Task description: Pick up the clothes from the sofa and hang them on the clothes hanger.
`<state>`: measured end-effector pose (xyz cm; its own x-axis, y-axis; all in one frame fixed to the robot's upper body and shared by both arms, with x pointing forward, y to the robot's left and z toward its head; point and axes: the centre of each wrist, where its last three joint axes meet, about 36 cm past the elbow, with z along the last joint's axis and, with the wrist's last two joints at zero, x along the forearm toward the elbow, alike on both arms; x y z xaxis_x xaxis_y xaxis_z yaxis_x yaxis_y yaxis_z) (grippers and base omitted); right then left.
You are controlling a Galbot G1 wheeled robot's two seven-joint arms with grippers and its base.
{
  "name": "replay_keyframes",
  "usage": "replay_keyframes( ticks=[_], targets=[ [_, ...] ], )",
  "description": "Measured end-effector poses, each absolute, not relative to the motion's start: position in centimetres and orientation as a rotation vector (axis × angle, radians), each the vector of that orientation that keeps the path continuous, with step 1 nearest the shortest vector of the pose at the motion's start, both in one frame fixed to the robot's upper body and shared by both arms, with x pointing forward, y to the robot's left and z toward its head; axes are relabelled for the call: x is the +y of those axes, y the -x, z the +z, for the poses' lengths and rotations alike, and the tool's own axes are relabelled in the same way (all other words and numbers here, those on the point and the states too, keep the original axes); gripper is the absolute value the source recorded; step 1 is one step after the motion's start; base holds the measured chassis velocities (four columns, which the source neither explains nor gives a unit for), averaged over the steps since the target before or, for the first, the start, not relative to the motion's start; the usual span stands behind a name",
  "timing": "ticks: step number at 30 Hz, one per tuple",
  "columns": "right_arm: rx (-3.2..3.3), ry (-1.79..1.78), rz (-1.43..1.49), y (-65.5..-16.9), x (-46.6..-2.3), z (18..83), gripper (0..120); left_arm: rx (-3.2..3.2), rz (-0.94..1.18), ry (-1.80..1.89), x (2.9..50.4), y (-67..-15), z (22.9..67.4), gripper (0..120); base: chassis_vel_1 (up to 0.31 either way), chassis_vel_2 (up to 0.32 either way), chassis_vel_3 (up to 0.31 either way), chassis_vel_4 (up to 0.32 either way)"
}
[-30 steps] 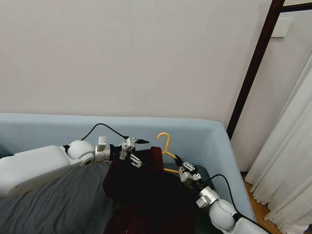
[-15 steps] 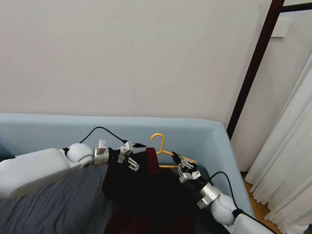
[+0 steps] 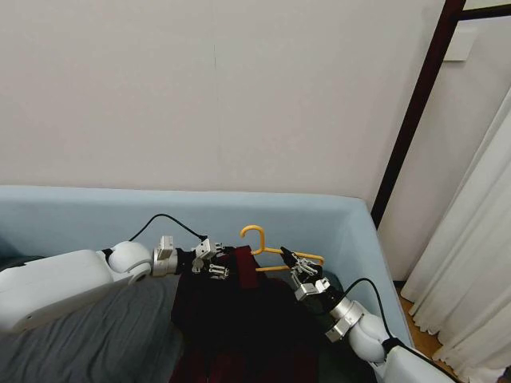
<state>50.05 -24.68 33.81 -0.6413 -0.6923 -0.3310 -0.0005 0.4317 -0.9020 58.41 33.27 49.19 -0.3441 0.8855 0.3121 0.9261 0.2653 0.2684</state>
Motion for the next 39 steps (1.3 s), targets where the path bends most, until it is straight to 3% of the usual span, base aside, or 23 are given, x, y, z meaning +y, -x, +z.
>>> replay_keyframes(
  ticks=[11,22,26,28,32,39],
  targets=[
    [1.966,0.6,-1.24,-49.8,-23.7,33.4,5,-2.416,-0.608,1.734,33.6,-57.8,48.4,3,0.0,0.0,0.0,0.0],
    [1.972,0.581,-1.24,-49.4,-22.7,32.9,5,-2.418,-0.606,1.724,34.2,-57.3,48.2,3,0.0,0.0,0.0,0.0],
    [2.047,0.619,-1.19,-47.2,-22.4,32.3,25,-2.433,-0.599,1.691,35.2,-57.0,47.7,2,0.0,0.0,0.0,0.0],
    [2.067,0.638,-1.182,-46.3,-22.4,31.8,28,-2.44,-0.595,1.68,35.5,-56.9,47.4,2,0.0,0.0,0.0,0.0],
    [2.151,0.682,-1.132,-42.3,-21.9,30.1,46,-2.44,-0.577,1.637,36.5,-56.1,45.6,2,0.0,0.0,0.0,0.0],
    [2.293,0.663,-1.071,-39.7,-22.5,30.0,67,-2.445,-0.565,1.602,38.1,-54.8,44.6,2,0.0,0.0,0.0,0.0]
  ],
)
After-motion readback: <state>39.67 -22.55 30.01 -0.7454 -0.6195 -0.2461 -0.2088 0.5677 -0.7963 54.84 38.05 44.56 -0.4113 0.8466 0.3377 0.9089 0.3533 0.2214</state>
